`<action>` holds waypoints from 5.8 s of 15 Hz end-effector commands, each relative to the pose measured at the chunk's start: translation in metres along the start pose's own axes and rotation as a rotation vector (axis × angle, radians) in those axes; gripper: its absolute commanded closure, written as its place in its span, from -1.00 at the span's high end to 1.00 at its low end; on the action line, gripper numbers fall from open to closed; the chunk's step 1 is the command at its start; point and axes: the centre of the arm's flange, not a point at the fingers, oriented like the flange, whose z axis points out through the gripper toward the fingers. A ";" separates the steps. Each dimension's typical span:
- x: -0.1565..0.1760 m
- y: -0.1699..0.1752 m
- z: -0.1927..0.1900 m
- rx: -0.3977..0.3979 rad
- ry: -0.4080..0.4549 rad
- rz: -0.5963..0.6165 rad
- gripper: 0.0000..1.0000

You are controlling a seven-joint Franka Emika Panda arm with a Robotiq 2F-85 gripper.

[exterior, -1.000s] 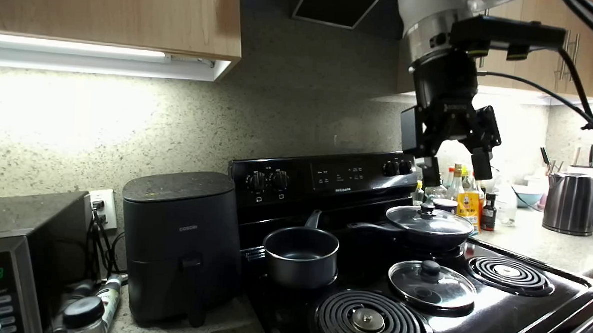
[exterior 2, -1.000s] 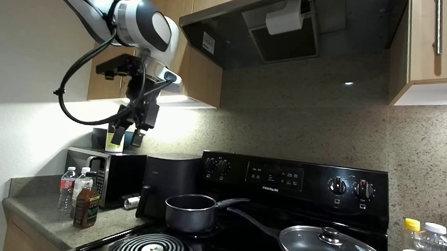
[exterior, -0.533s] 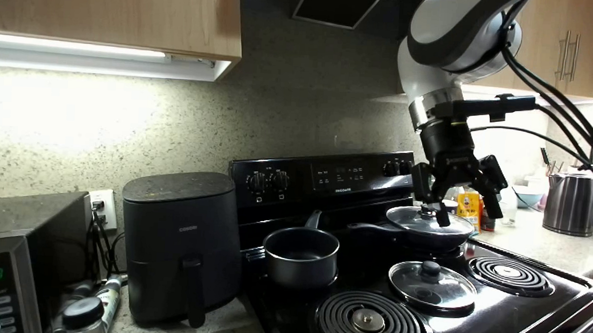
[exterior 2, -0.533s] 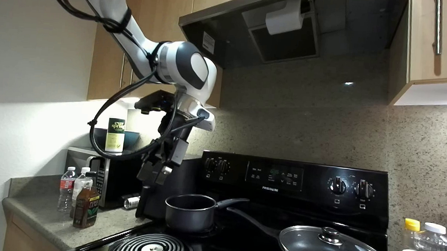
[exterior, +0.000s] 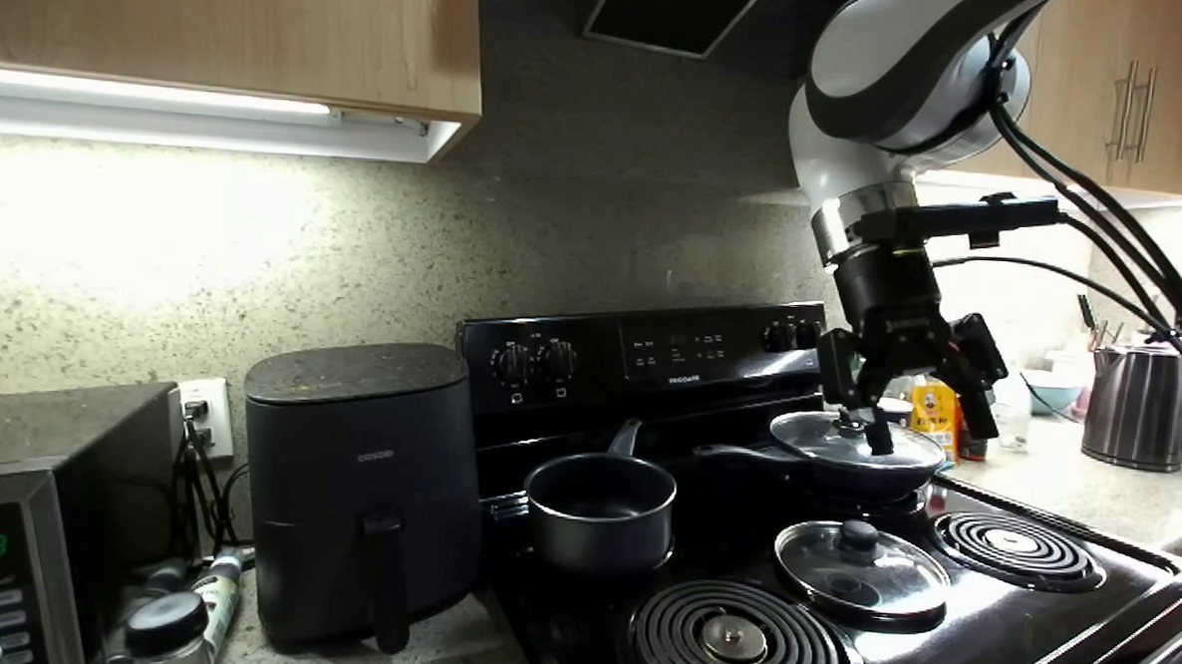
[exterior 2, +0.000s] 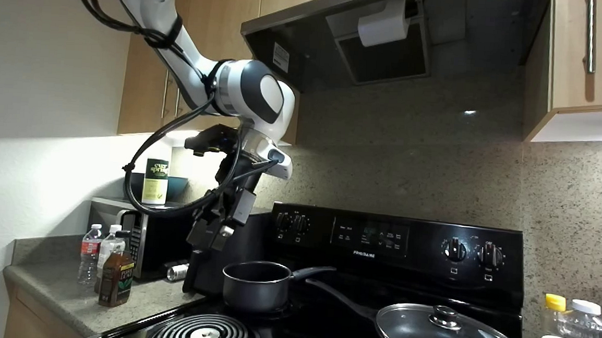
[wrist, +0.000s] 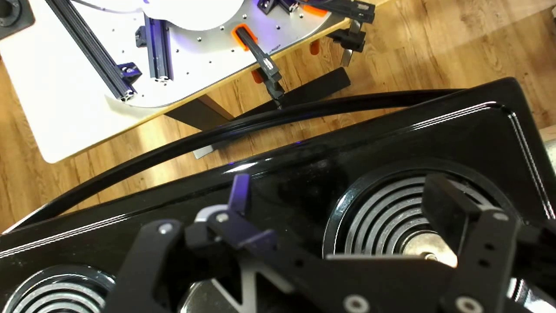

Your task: Put the glass lid on top of the pot on the left

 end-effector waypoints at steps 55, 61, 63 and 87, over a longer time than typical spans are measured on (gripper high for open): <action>0.246 0.061 0.099 0.005 -0.186 0.137 0.09; 0.248 0.066 0.090 0.018 -0.164 0.149 0.87; 0.253 0.066 0.090 0.022 -0.160 0.156 0.99; 0.227 0.028 0.057 0.008 -0.109 0.116 -0.56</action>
